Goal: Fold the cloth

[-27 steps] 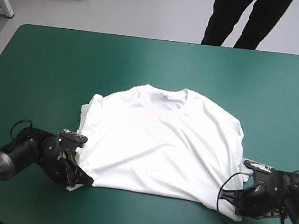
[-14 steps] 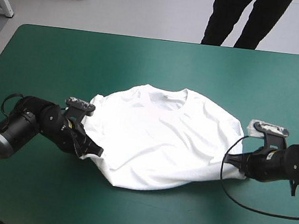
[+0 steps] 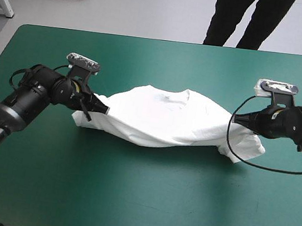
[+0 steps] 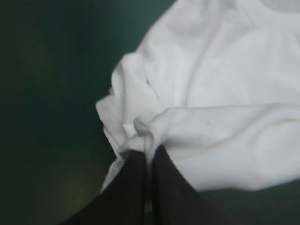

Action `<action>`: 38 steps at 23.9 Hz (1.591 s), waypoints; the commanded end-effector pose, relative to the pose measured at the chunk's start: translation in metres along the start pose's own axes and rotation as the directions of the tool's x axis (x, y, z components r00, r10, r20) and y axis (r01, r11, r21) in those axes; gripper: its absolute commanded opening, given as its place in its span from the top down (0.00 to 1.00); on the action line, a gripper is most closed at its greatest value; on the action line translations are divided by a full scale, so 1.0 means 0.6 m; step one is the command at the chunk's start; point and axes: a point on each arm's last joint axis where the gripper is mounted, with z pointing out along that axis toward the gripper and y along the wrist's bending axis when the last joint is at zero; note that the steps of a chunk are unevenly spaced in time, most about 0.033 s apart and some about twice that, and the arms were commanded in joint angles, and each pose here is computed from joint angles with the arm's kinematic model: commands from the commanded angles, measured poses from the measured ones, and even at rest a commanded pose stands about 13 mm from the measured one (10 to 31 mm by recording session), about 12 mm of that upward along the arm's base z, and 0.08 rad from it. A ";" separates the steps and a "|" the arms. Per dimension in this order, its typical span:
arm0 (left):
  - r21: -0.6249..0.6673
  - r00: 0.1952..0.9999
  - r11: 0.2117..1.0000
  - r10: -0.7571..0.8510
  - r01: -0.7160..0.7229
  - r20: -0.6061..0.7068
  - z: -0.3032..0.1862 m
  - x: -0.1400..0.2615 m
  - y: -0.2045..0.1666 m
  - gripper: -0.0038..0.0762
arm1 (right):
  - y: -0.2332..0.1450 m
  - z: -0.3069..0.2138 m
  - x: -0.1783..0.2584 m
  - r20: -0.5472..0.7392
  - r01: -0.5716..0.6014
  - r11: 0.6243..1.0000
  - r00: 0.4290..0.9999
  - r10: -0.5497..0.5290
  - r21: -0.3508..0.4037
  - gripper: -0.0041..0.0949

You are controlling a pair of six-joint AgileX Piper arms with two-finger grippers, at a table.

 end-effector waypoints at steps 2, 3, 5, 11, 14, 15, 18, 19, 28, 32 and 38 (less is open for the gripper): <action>-0.056 0.989 0.998 0.003 0.005 0.147 -0.022 -0.065 0.016 0.98 | -0.002 -0.006 -0.056 0.128 0.026 0.999 0.991 -0.031 0.038 0.98; -0.062 0.988 0.998 -0.006 0.015 0.153 -0.018 -0.076 0.022 0.98 | -0.002 -0.005 -0.065 0.142 0.030 0.999 0.989 -0.036 0.046 0.98; -0.079 0.987 0.996 -0.033 0.045 0.158 0.001 -0.101 0.041 0.98 | -0.003 0.010 -0.090 0.154 0.036 0.997 0.987 -0.046 0.070 0.98; -0.115 0.991 0.992 -0.041 0.056 0.126 0.075 -0.143 0.071 0.98 | -0.001 0.101 -0.139 0.093 0.042 0.995 0.994 -0.050 0.087 0.98; -0.128 0.992 0.991 -0.023 0.039 0.124 0.118 -0.159 0.073 0.98 | -0.001 0.144 -0.162 0.090 0.036 0.994 0.995 -0.045 0.102 0.98; -0.129 0.993 0.991 -0.022 0.037 0.116 0.131 -0.163 0.073 0.98 | -0.004 0.154 -0.169 0.096 0.033 0.994 0.994 -0.043 0.105 0.98; -0.131 0.994 0.990 -0.048 0.060 0.094 0.169 -0.170 0.082 0.98 | -0.016 0.181 -0.183 0.092 0.012 0.994 0.995 -0.022 0.112 0.98; -0.131 0.994 0.989 -0.056 0.067 0.090 0.182 -0.172 0.085 0.98 | -0.022 0.195 -0.182 0.075 -0.001 0.994 0.997 -0.008 0.110 0.98; -0.062 0.995 0.993 -0.098 0.097 0.000 0.254 -0.158 0.084 0.98 | -0.032 0.265 -0.162 -0.044 -0.037 0.999 0.998 0.038 0.038 0.97; -0.030 0.998 0.997 -0.065 0.065 0.001 0.254 -0.158 0.079 0.93 | -0.027 0.266 -0.162 -0.049 -0.023 1.000 0.999 0.024 0.009 0.86; -0.012 0.995 0.998 -0.064 0.064 -0.082 0.236 -0.155 0.077 0.59 | -0.027 0.263 -0.149 -0.134 -0.048 0.999 0.990 0.050 0.015 0.46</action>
